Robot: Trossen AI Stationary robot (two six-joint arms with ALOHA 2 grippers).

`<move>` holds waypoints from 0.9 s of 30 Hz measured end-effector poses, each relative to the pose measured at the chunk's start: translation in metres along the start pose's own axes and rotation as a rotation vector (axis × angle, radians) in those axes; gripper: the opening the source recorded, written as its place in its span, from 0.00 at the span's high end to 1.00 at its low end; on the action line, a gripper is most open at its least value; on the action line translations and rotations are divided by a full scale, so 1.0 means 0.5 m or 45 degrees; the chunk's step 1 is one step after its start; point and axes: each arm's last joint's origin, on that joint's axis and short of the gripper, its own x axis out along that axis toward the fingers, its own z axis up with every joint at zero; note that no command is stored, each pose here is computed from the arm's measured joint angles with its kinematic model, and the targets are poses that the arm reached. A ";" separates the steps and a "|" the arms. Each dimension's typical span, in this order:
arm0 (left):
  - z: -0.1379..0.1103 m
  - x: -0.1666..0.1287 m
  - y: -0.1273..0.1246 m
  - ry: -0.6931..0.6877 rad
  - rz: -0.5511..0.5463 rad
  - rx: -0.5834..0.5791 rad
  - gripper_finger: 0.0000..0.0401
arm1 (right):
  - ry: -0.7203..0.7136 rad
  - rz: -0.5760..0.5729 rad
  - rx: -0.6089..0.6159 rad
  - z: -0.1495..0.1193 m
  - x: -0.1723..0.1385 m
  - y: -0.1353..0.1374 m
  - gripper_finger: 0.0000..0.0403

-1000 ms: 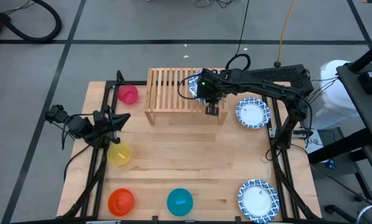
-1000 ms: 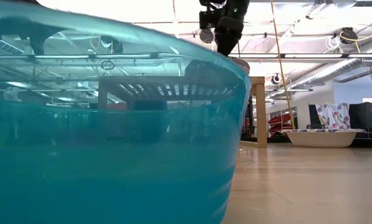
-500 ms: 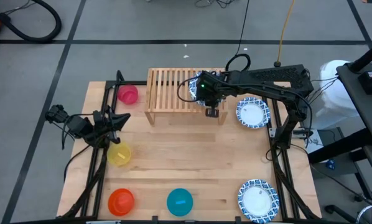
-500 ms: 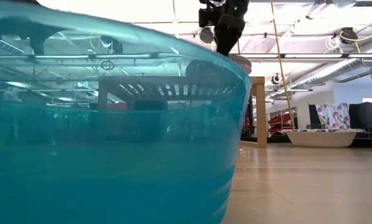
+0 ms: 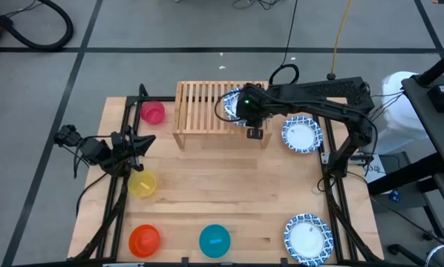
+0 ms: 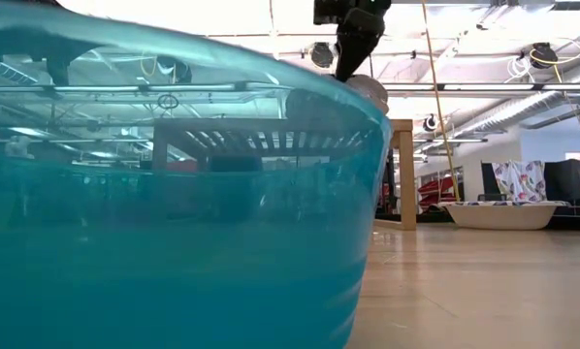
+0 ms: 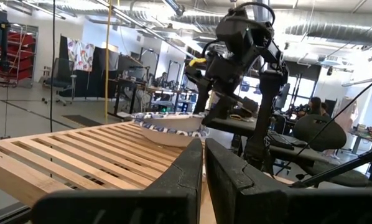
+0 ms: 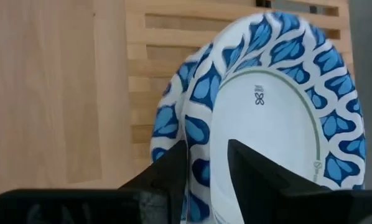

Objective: Place and stack bowls onto a shelf
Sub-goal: Stack the white bowl on top of the white bowl on the shelf

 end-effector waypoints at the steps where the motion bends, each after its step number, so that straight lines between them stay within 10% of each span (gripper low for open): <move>1: 0.000 0.000 0.000 0.000 0.000 0.000 0.94 | -0.008 0.004 0.001 0.000 -0.003 0.000 0.72; 13: 0.000 0.000 0.000 0.000 0.000 -0.005 0.94 | -0.062 -0.013 -0.054 -0.012 -0.045 -0.001 0.72; 27: 0.001 0.000 0.000 -0.007 0.000 -0.014 0.94 | -0.126 0.062 0.085 -0.135 -0.254 0.057 0.75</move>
